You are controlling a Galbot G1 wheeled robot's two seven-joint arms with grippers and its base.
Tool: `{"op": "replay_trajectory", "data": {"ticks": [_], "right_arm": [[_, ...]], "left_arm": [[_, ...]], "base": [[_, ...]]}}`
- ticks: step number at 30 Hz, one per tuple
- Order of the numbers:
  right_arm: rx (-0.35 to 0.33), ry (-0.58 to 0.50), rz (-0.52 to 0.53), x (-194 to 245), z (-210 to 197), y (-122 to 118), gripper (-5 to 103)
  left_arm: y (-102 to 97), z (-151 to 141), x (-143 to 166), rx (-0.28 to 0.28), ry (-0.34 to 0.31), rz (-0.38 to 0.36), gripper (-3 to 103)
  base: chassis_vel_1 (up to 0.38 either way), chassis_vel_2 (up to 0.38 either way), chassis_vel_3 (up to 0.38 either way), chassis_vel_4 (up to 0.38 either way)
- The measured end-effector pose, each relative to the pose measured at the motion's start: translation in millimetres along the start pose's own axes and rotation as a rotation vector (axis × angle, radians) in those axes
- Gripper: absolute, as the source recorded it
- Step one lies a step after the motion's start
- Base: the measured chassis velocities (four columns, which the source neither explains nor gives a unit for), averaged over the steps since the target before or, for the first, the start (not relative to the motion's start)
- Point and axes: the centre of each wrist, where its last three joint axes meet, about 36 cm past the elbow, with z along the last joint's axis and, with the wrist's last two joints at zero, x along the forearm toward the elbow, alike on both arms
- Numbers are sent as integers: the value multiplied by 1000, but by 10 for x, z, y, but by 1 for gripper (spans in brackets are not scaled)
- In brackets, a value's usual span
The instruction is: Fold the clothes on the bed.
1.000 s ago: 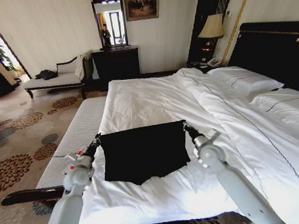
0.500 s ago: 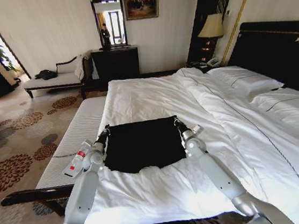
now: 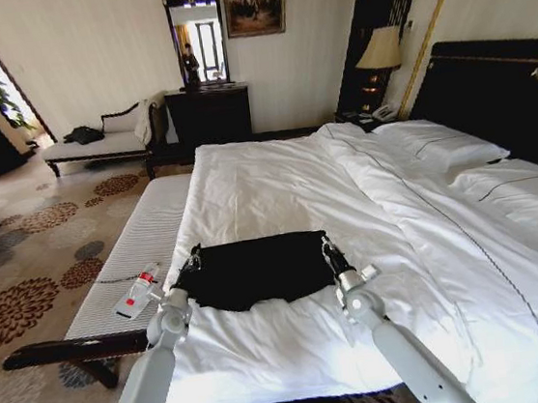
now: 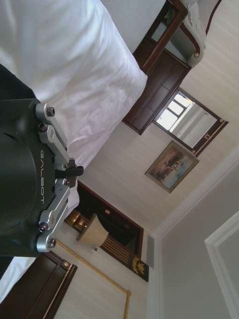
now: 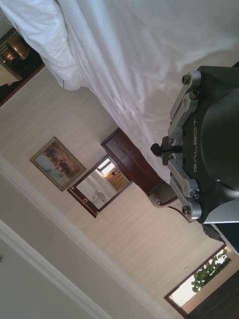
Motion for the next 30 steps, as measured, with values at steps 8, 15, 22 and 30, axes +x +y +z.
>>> {"op": "replay_trajectory", "data": {"ticks": [8, 15, 22, 30], "right_arm": [[31, 24, 12, 435, 323, -154, 1], [42, 45, 15, 655, 458, -96, 3], [37, 21, 15, 980, 332, 83, 33], [13, -10, 103, 1090, 91, 290, 61]], "left_arm": [[191, 155, 331, -32, 54, -10, 1], [207, 196, 467, -52, 56, -19, 1], [288, -38, 978, -122, 55, 52, 28], [584, -545, 1327, -189, -17, 82, 56]], "base": [[0, 0, 0, 0], [0, 0, 0, 0], [0, 0, 0, 0], [0, 0, 0, 0]]}}
